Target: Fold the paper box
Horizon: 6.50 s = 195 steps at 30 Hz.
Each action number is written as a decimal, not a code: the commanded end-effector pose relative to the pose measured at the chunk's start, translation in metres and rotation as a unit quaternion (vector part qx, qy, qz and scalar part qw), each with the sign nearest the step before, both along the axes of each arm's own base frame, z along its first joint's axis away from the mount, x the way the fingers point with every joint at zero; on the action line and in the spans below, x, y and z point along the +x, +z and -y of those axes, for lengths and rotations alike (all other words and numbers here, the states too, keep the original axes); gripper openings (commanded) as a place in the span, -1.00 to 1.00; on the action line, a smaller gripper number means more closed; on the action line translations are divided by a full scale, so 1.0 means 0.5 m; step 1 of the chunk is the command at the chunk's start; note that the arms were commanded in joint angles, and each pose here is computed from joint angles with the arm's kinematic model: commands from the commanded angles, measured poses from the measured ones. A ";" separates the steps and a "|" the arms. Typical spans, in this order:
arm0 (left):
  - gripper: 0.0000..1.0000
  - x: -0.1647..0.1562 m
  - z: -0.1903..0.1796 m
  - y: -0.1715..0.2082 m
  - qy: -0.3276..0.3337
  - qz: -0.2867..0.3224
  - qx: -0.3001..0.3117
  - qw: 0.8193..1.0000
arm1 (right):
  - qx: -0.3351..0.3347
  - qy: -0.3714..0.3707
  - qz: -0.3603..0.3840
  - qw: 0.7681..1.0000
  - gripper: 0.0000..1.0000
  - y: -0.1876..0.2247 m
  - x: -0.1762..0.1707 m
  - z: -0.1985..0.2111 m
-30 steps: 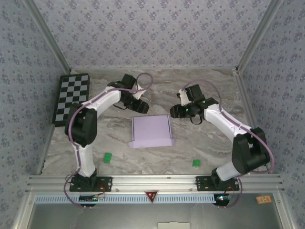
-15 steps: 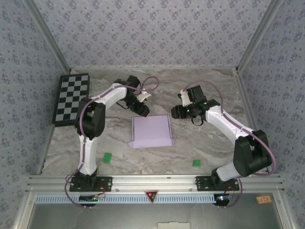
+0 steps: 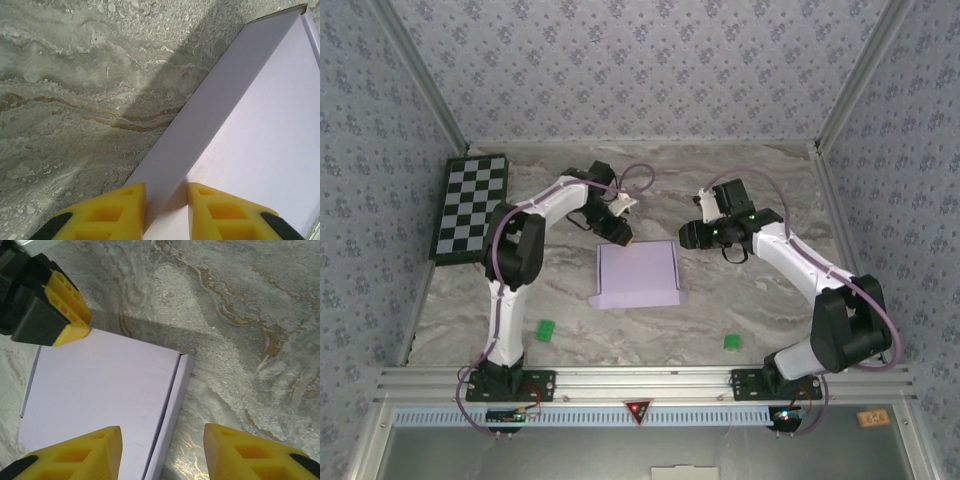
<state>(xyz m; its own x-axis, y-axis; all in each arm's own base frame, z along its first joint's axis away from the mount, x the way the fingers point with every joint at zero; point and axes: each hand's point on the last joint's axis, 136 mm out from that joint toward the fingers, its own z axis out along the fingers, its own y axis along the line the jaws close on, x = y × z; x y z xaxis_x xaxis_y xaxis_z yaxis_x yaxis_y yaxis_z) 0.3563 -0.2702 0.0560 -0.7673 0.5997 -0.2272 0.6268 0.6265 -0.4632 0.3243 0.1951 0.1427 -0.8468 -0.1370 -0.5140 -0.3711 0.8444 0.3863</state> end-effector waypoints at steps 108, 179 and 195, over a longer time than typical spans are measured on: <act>-0.76 0.056 -0.103 -0.069 0.018 0.058 0.166 0.984 | -0.259 0.638 0.282 0.668 0.24 -0.041 -0.007 -0.240; 0.50 -0.185 -0.135 0.279 0.175 0.091 -0.062 0.978 | -0.097 0.138 0.016 0.985 0.42 0.163 -0.107 -0.049; 0.41 -0.185 -0.118 0.231 0.177 0.038 -0.038 0.983 | -0.029 0.014 -0.071 0.997 0.22 0.064 -0.147 0.007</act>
<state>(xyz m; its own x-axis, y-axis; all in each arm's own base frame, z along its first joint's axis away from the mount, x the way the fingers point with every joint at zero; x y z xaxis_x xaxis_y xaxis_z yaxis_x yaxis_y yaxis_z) 0.2651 -0.2019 0.1618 -0.9052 0.2717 -0.3267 0.4010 0.8006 -0.4453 0.2444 0.1832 0.1734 -0.9017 -0.2249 -0.3693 -0.3575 0.8682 0.3441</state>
